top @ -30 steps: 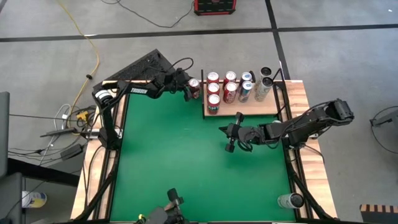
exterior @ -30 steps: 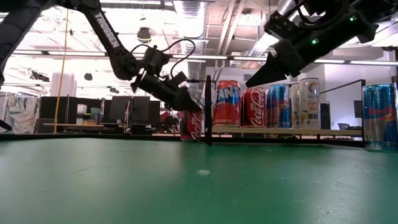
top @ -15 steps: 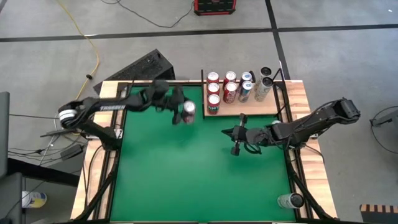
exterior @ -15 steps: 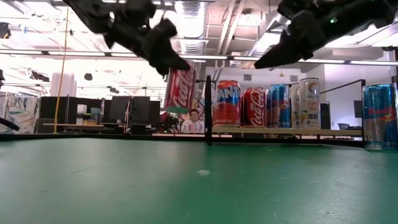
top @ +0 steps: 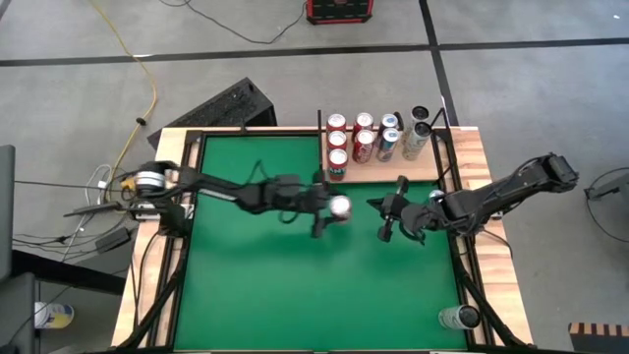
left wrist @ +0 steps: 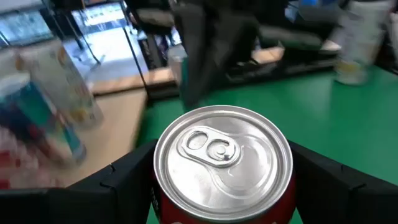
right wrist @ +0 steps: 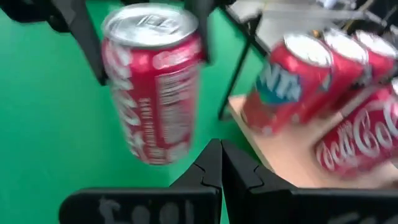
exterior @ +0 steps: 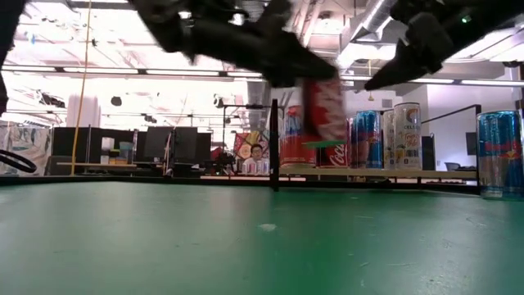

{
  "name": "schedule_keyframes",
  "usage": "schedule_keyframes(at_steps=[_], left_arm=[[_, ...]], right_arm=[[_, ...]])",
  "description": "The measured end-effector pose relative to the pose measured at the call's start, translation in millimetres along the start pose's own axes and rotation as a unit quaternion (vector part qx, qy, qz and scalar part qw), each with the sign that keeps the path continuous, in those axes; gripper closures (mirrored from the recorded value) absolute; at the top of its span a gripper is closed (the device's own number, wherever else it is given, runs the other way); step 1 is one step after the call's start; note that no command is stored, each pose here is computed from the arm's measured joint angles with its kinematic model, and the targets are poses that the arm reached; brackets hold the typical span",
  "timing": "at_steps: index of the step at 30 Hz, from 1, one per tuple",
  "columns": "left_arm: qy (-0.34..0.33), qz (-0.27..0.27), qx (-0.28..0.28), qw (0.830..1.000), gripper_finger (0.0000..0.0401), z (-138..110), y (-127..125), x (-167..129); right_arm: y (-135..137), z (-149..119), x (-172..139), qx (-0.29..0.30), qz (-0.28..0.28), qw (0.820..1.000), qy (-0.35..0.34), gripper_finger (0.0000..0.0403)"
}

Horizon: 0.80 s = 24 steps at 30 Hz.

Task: Place canned beverage on shelf
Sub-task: Put the red white soda can on the shelf aligned with the other red white soda cans

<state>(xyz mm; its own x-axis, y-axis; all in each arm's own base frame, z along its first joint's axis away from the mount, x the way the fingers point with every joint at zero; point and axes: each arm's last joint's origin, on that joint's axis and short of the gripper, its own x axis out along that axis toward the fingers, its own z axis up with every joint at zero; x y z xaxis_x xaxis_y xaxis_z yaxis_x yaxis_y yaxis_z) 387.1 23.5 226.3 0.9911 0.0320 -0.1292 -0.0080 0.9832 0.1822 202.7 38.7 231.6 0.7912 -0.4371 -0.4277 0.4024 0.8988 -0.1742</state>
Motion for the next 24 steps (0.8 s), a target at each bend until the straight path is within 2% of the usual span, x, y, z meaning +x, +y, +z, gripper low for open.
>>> schedule_keyframes(at_steps=[6,10,16,24], left_arm=[[0.014,0.001,0.034,0.999,0.012,18.2,20.2,61.4],[0.037,0.004,0.03,0.999,0.012,23.4,39.7,88.4],[0.054,0.055,0.031,0.997,0.012,18.2,58.5,111.2],[0.063,0.101,0.044,0.992,0.012,13.1,68.1,119.0]], right_arm=[[-7.6,-8.7,-4.3,-0.009,-0.029,0.999,0.035,0.0379],[-15.8,-16.2,-11.0,-0.002,-0.079,0.995,0.054,0.0379],[-27.4,-29.4,-22.7,0.039,-0.119,0.987,0.098,0.0379],[-30.8,-30.9,-25.7,0.026,-0.124,0.986,0.104,0.0381]])
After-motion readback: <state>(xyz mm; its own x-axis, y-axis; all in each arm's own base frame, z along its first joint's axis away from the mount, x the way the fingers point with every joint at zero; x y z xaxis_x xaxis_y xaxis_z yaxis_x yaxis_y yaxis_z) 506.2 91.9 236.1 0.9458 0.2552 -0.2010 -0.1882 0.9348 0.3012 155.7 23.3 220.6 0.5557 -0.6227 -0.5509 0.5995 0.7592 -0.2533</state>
